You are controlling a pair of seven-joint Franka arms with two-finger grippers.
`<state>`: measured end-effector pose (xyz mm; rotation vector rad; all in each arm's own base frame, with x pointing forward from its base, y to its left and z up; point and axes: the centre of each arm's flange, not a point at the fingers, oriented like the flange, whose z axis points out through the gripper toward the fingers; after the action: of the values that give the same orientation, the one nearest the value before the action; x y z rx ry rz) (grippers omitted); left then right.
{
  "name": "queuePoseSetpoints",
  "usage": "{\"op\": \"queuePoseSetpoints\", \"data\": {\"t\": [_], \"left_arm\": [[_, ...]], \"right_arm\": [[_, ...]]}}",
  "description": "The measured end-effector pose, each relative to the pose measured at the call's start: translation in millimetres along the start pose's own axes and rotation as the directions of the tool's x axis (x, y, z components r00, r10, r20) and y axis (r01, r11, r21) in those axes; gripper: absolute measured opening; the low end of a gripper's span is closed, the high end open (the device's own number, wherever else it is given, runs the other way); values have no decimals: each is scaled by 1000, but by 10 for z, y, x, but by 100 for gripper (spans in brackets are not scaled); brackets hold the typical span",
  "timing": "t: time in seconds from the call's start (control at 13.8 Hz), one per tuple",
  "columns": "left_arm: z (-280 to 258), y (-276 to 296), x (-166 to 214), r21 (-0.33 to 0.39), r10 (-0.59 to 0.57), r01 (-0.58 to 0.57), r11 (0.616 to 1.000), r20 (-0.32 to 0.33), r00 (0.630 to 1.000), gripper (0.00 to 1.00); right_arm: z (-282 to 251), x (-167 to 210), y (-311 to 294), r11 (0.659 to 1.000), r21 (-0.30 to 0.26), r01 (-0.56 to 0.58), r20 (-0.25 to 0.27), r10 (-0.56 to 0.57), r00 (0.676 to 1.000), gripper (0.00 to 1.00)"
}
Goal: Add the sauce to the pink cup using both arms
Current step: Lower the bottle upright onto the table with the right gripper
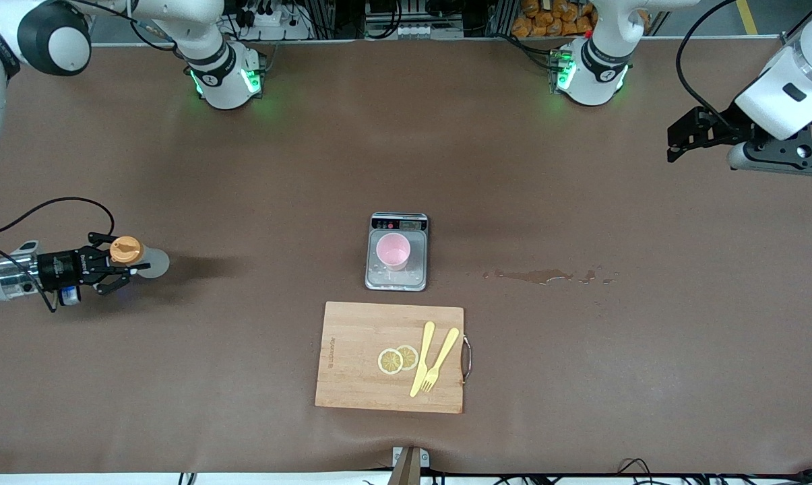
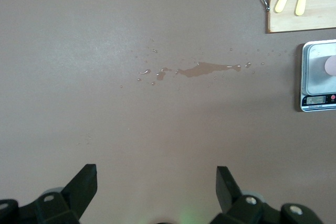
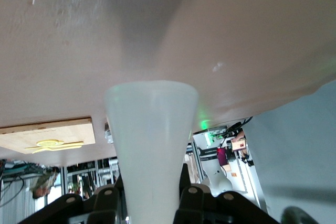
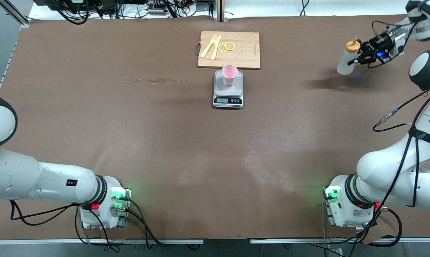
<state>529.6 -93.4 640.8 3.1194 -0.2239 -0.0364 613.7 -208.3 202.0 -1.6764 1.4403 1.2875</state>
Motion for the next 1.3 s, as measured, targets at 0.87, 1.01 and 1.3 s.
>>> {"op": "queuePoseSetpoints", "data": {"t": [0.87, 1.01, 1.3], "left_arm": [[-14, -7, 10, 0, -1, 1, 1000, -10, 1000, 100], [-14, -10, 10, 0, -2, 2, 1000, -10, 1000, 100], [-14, -10, 10, 0, -2, 2, 1000, -10, 1000, 100]], "right_arm": [[193, 1033, 348, 998, 39, 47, 131, -52, 990, 38], [206, 1020, 334, 998, 38, 50, 135, -55, 989, 52], [161, 941, 286, 997, 43, 68, 134, -73, 988, 95]]}}
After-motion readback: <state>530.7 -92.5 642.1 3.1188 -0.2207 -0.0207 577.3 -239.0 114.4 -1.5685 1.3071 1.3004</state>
